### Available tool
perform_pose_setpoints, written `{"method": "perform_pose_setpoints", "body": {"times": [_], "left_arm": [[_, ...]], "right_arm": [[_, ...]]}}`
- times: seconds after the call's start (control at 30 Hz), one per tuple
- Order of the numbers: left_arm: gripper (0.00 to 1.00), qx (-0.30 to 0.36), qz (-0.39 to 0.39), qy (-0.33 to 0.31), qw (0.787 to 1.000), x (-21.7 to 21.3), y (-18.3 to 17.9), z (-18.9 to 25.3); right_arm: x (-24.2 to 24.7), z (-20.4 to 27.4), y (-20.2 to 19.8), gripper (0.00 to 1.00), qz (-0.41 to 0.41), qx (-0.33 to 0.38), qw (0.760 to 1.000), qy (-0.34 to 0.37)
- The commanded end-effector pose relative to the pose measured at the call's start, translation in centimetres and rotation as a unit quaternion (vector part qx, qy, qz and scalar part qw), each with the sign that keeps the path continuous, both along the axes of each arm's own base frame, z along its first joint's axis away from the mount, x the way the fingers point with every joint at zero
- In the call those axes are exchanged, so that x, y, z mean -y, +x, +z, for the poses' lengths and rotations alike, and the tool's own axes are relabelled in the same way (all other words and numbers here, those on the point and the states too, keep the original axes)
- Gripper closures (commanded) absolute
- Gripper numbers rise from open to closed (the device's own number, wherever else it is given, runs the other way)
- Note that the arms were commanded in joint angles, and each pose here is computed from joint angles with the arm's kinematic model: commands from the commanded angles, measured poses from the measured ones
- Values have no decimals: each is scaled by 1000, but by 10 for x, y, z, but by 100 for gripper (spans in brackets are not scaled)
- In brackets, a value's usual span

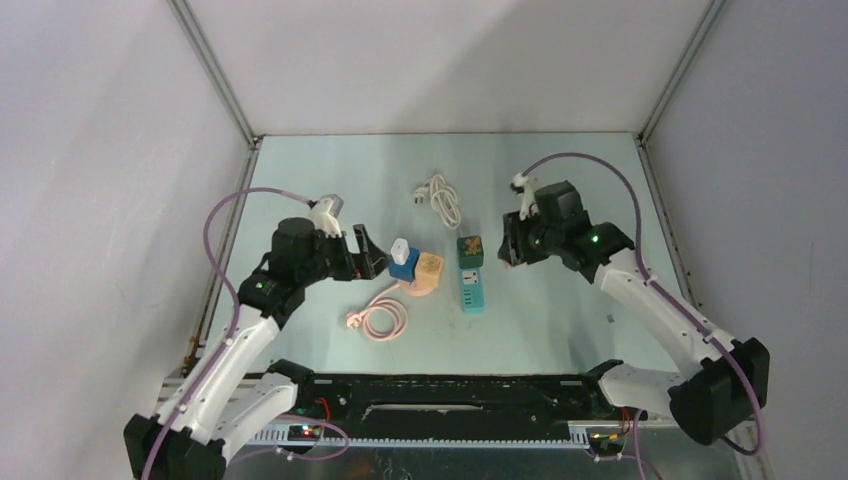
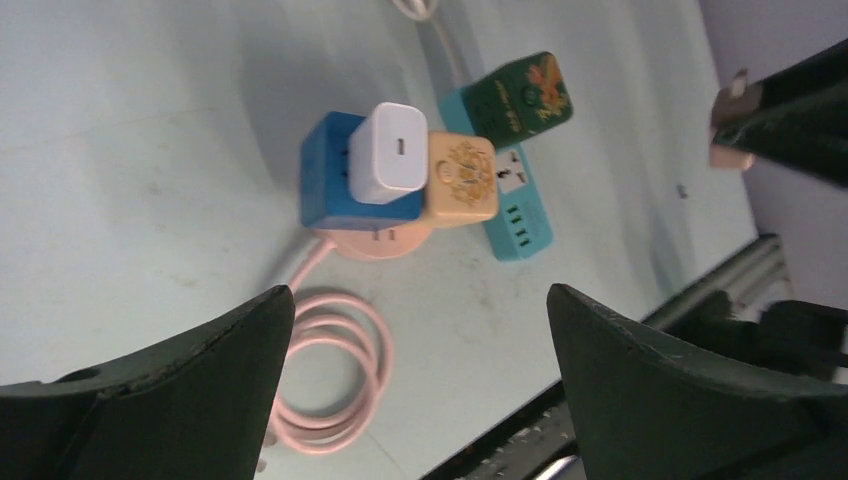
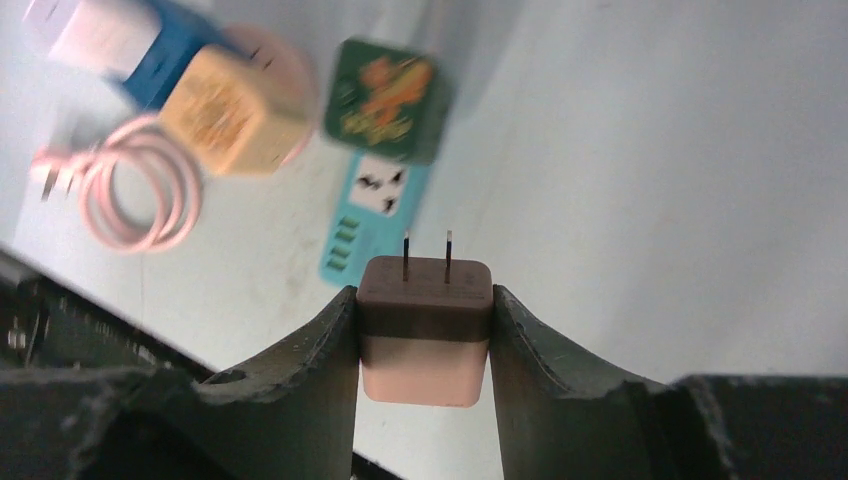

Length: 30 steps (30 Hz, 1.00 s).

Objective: Insert the plug

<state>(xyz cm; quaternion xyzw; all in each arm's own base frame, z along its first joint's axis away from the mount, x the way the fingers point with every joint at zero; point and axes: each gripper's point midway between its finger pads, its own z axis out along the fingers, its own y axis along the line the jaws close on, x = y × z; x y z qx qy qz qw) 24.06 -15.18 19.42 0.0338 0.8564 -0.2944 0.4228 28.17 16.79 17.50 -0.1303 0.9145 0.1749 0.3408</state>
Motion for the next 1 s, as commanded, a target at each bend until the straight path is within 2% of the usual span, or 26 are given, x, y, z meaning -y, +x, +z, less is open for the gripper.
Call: {"method": "perform_pose_setpoints", "body": {"times": [0.0,0.2,0.43,0.7,0.8,0.97], "left_arm": [[1,-70,-49,-102,991,36,-8,4],[3,-144,-125,-202,961,75,-33,18],[3,-206,-203,-195,937,116,-71,12],[6,-246,-264,-209,909,153,-102,4],[8,-254,-264,-211,906,159,-104,0],[23,-264,-277,-212,899,170,-107,-6]], "right_arm": [[-32,-4,-50,86,112,-7,994,-10],[-78,-4,-99,86,241,34,970,-19],[-118,8,-132,86,323,80,943,-2],[-134,17,-142,87,348,102,932,9],[-135,15,-142,87,346,106,932,1],[-136,19,-144,87,347,112,931,6]]}}
